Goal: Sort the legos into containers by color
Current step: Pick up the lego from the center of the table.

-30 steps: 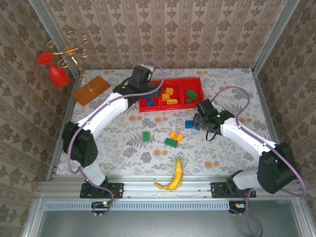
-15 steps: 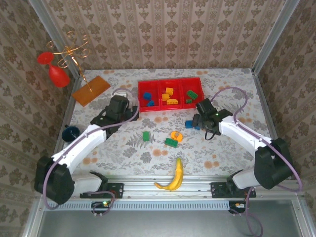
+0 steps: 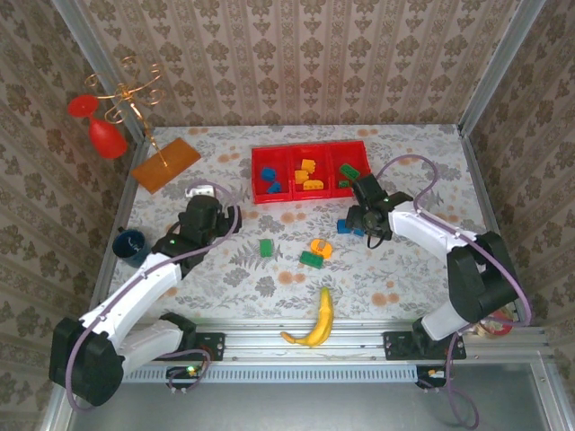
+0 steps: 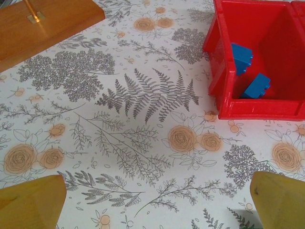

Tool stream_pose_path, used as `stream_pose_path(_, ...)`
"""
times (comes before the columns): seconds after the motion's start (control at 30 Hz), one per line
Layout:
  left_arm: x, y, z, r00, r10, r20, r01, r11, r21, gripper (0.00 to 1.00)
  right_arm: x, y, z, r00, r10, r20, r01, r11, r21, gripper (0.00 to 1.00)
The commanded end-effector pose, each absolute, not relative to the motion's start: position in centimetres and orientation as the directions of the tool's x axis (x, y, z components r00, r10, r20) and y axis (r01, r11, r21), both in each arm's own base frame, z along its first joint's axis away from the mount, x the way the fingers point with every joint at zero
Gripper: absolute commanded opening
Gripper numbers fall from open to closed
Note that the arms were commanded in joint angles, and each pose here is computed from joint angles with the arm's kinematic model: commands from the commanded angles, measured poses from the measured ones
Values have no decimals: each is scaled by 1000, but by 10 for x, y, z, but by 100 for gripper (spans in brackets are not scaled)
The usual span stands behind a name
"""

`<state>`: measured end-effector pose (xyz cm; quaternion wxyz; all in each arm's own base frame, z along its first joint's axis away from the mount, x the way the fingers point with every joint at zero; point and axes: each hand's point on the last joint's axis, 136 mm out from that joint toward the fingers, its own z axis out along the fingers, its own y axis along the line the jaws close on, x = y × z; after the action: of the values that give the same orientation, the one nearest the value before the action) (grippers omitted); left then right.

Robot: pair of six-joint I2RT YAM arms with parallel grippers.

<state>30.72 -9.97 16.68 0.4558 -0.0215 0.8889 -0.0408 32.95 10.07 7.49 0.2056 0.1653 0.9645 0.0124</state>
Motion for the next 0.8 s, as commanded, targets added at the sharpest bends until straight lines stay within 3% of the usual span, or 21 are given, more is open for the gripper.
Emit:
stream_pose_path(0.0, 305, -92, 164, -577, -113, -809, -43, 993, -108, 100, 342, 105, 74, -864, 320, -389, 303, 947, 105, 73)
stream_pose_path(0.6, 296, -87, 148, -616, -126, -778, -63, 992, -111, 100, 342, 101, 29, -887, 351, -301, 345, 936, 76, 54)
stream_pose_path(0.77, 298, -88, 149, -615, -130, -778, -63, 991, -116, 100, 340, 101, 29, -888, 353, -295, 346, 935, 77, 39)
